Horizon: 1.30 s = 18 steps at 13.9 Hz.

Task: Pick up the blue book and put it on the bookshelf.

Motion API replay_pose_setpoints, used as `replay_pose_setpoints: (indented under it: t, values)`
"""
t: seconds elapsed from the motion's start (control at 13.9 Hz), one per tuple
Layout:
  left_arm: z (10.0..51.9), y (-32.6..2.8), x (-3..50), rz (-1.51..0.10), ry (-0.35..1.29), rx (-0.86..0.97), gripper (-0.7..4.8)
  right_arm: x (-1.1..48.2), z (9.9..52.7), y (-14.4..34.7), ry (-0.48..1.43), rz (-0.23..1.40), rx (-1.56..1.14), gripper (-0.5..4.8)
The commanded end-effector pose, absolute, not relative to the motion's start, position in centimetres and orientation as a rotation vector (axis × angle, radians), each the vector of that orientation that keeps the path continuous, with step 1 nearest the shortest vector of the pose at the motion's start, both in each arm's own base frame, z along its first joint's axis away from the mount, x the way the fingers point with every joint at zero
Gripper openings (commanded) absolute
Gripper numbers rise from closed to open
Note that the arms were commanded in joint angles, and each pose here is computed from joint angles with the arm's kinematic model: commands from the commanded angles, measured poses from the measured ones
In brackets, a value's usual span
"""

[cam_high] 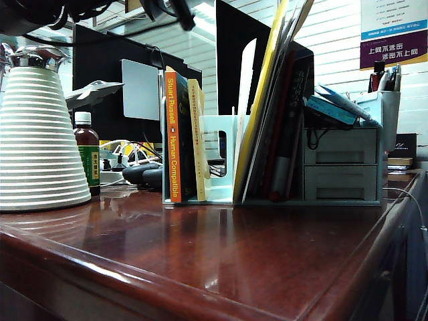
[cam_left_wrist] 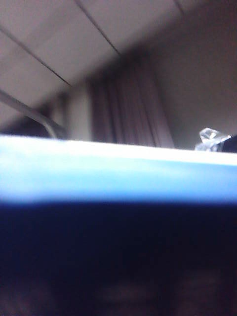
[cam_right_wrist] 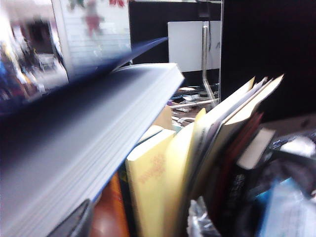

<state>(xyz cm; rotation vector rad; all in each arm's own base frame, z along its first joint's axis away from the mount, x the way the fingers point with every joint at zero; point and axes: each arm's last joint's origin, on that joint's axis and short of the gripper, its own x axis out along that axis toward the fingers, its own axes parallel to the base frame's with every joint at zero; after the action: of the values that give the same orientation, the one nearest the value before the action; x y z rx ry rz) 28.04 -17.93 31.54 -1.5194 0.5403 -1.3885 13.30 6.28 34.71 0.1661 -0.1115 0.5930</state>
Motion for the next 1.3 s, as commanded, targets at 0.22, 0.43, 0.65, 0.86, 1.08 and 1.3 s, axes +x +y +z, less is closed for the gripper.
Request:
replay_pose_setpoints:
  t: [0.22, 0.43, 0.65, 0.86, 1.08, 1.3]
  values:
    - [32.5, -17.8, 27.5, -1.478, 0.23, -1.177, -0.05, 12.3, 36.5, 5.9, -0.196, 0.654, 0.451, 4.29]
    - [32.6, -17.7, 27.6, -1.44, 0.159, -1.178, -0.05, 11.4, 36.8, 5.5, -0.193, 0.686, 0.521, 4.29]
    - [32.8, -17.6, 27.5, -1.446, 0.119, -1.155, -0.05, 11.5, 35.8, 5.8, -0.047, 0.73, 0.59, 4.33]
    - [33.2, -17.5, 27.3, -1.462, 0.078, -1.149, -0.05, 11.7, 35.3, 5.9, 0.03, 0.715, 0.637, 4.79]
    - [34.5, -17.6, 27.4, -1.483, 0.033, -1.145, -0.05, 11.9, 34.8, 6.0, 0.08, 0.704, 0.64, 4.79]
    - [37.3, -17.6, 27.5, -1.535, -0.056, -1.12, -0.05, 12.0, 34.6, 6.0, 0.101, 0.696, 0.639, 4.79]
